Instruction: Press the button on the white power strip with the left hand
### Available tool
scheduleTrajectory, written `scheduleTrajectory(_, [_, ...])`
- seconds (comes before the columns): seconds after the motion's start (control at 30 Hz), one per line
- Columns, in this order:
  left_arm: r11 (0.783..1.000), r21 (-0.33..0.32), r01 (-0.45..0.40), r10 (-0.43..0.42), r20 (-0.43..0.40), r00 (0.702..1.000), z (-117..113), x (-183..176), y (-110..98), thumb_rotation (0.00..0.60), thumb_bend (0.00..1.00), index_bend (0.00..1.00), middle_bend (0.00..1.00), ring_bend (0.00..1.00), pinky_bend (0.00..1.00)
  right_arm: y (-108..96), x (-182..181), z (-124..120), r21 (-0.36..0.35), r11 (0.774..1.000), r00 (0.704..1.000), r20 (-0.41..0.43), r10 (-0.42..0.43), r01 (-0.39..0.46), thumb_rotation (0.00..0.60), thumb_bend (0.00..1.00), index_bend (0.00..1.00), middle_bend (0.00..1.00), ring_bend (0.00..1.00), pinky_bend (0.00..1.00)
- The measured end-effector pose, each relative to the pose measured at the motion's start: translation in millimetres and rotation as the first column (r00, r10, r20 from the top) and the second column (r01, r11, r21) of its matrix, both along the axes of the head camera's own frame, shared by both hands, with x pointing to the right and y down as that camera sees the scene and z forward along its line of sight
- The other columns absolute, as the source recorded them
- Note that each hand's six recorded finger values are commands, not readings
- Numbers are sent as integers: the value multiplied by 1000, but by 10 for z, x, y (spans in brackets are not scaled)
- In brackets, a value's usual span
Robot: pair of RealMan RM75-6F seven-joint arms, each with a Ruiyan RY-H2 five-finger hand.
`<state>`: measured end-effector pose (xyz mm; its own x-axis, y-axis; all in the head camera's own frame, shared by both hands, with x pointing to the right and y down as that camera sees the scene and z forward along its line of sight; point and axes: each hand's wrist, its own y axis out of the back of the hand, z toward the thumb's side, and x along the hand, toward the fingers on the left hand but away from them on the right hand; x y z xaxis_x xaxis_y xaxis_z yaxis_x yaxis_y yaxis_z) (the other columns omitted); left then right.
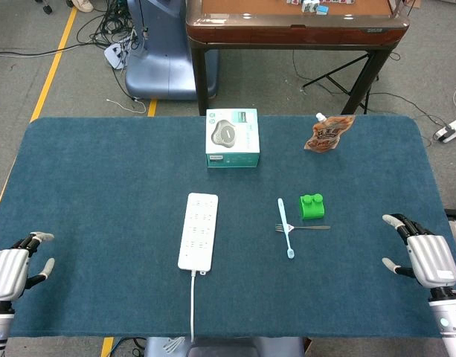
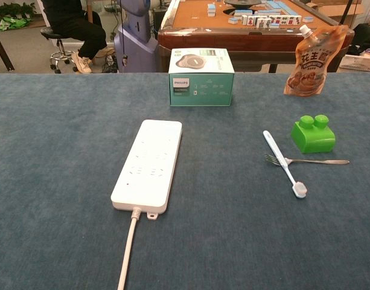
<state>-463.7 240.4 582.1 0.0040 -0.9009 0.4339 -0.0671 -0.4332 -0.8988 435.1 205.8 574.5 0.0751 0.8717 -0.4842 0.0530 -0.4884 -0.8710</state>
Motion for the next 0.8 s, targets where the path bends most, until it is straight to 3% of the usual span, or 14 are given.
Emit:
scheduleTrajectory(0.3, [1000,-13,-17,17,-41,999,24,76,-69,600,362,404,379,550,810,-22,-52,12,-1,1000,1000,31,-1,1,600,1,192,229,267,468])
scheduleTrajectory(0.43, [998,-13,-65,63,-91,994,52,217,-162,600,362,361,451,622,882,-93,-52,-55,23,1000,999,37,6,-7,600,20,192,242,268,471])
scheduleTrajectory(0.57, [990,-21,-142,138,-129,982,127,403,-294,600,364,314,599,721,954,-181,-40,-119,47,999,1000,30,8,-9,600,60,192,249,268,471])
scheduleTrajectory(0.63, [983,-28,-183,177,-156,972,181,516,-366,600,449,300,706,779,985,-229,-39,-147,56,998,1000,22,5,-6,600,66,192,249,268,471])
scheduleTrajectory(0.67, [979,-34,-201,192,-167,967,206,564,-393,600,563,296,781,816,996,-248,-42,-159,60,998,1000,20,5,-6,600,68,192,252,268,471])
scheduleTrajectory(0.8, [956,-64,-286,266,-215,940,323,824,-527,600,822,293,914,890,1000,-304,-48,-193,71,997,1000,21,9,-11,600,74,192,260,268,471])
